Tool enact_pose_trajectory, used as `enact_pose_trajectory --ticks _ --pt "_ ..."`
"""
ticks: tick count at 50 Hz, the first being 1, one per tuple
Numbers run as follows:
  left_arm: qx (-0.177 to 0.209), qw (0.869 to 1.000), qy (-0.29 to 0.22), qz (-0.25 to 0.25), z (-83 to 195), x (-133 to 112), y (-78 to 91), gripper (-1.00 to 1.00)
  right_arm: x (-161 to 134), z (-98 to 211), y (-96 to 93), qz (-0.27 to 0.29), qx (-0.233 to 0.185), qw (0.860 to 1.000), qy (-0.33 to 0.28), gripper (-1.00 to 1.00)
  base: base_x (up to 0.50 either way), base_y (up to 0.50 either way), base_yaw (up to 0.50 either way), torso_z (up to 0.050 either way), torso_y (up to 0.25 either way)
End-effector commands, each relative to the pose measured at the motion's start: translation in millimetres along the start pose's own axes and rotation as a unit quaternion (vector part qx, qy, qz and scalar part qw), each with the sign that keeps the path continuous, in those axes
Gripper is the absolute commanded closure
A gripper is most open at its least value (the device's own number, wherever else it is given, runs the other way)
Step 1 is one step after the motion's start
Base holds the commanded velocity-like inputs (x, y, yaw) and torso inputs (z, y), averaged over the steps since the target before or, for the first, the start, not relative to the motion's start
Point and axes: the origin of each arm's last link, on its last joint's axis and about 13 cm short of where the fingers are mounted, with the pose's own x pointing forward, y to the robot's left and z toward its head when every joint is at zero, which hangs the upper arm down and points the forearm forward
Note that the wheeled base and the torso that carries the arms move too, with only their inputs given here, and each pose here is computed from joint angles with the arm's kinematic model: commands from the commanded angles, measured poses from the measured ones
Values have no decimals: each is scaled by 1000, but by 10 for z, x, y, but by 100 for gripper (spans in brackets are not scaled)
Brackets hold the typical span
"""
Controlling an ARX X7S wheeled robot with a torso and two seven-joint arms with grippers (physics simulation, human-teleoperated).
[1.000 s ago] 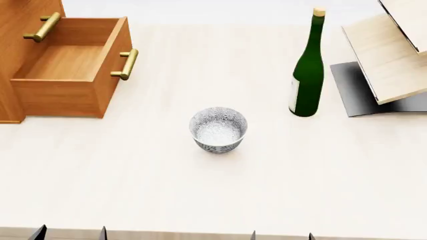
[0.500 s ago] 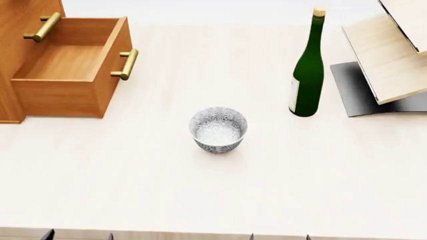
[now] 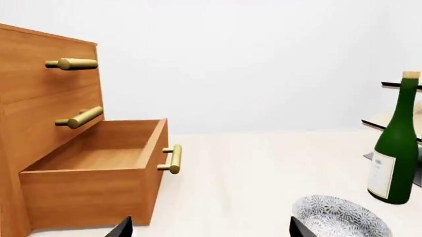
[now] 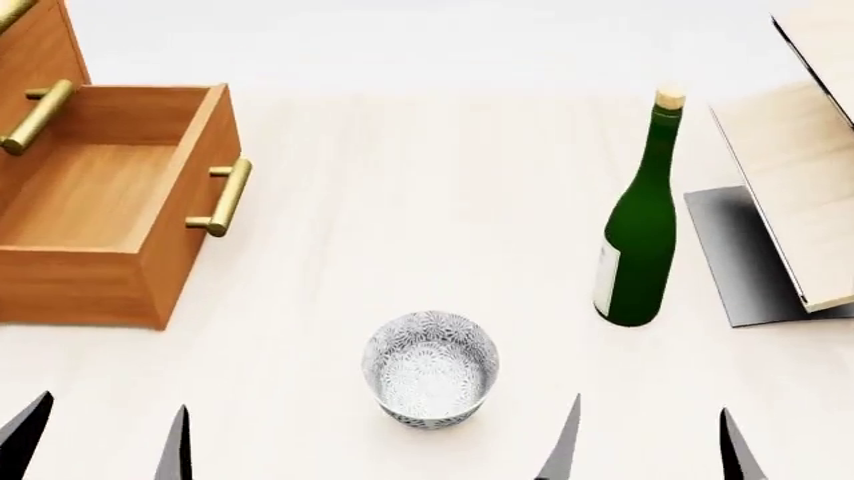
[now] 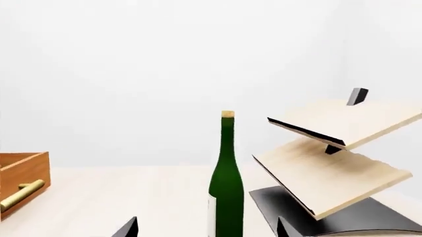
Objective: Put the bowl on top of the cabinet.
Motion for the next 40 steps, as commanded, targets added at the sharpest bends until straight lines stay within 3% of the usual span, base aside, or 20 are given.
enact_pose_trajectory --ticks 1,40 --pt "-1 999 -30 -18 256 -118 3 -100 -135 334 -111 -9 4 998 -63 -100 500 0 0 0 0" --pt "2 998 -44 -35 292 -171 -11 -100 -206 412 -133 1 2 996 -94 -100 500 0 0 0 0"
